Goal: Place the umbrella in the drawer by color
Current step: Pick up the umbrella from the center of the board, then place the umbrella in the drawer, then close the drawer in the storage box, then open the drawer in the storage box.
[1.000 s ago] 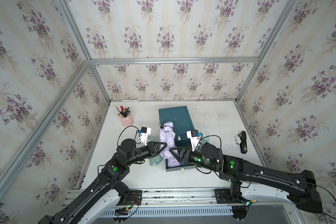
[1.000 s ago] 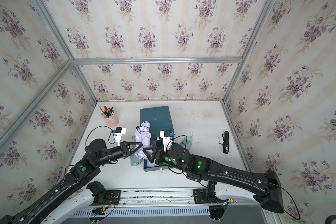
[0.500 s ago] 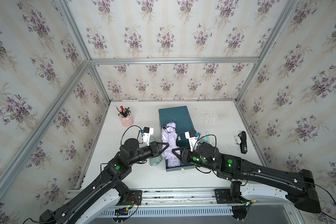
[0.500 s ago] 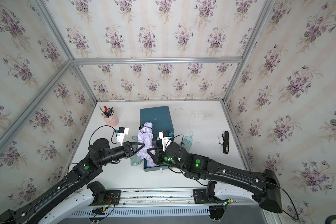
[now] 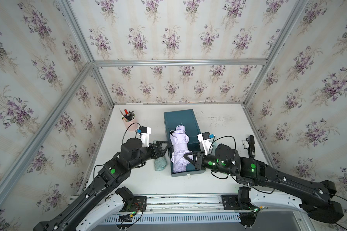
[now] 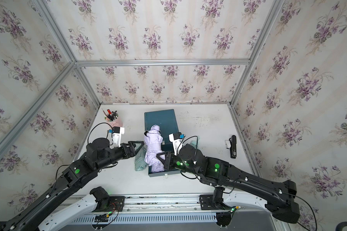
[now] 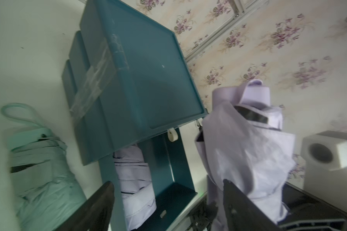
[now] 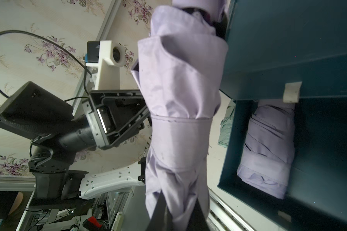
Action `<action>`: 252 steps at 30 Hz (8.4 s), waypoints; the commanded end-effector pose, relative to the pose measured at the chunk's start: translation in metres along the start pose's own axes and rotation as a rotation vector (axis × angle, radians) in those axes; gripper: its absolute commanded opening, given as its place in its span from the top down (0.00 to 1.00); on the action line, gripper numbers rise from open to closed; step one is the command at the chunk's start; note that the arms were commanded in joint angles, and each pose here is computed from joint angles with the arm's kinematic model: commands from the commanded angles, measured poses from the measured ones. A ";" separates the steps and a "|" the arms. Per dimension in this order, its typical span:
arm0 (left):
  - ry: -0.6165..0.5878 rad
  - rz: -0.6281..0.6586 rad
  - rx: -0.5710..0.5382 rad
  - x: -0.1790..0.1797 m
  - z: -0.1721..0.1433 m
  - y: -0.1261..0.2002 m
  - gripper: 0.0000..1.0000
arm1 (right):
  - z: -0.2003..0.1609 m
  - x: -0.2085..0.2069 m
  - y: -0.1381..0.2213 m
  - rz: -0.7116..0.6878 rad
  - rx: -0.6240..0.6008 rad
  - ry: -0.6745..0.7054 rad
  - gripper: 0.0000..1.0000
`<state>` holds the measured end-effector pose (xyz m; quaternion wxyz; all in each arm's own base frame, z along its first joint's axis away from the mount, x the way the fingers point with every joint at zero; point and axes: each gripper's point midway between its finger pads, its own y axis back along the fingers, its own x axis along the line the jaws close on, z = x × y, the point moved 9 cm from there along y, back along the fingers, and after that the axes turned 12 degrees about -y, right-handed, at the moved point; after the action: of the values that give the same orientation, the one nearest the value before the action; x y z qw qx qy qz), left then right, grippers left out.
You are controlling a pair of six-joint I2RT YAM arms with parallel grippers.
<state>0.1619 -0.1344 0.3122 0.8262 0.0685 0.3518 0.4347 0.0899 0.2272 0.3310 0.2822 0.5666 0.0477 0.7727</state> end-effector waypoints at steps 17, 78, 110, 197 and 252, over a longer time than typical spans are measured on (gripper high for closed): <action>-0.314 0.378 0.280 0.011 0.035 -0.083 0.24 | 0.004 -0.075 -0.012 -0.255 0.227 -0.339 1.00; -0.331 0.379 0.418 0.064 -0.001 -0.084 0.62 | 0.038 -0.136 -0.056 -0.686 0.074 -0.065 0.50; -0.181 0.370 0.351 0.082 0.004 -0.108 0.30 | -0.069 -0.121 -0.042 -0.582 -0.071 0.143 0.41; -0.300 0.274 0.547 0.090 -0.048 -0.117 0.96 | 0.012 -0.111 -0.152 -0.504 -0.416 0.407 0.47; -0.216 0.109 0.153 0.041 0.085 -0.112 0.03 | -0.029 -0.158 -0.029 -0.131 -0.271 -0.129 0.32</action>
<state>0.2973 -0.1449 0.3026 0.8023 0.2033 0.2939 0.4781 0.1082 0.1733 0.1654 0.4602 0.5284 -0.0052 0.7134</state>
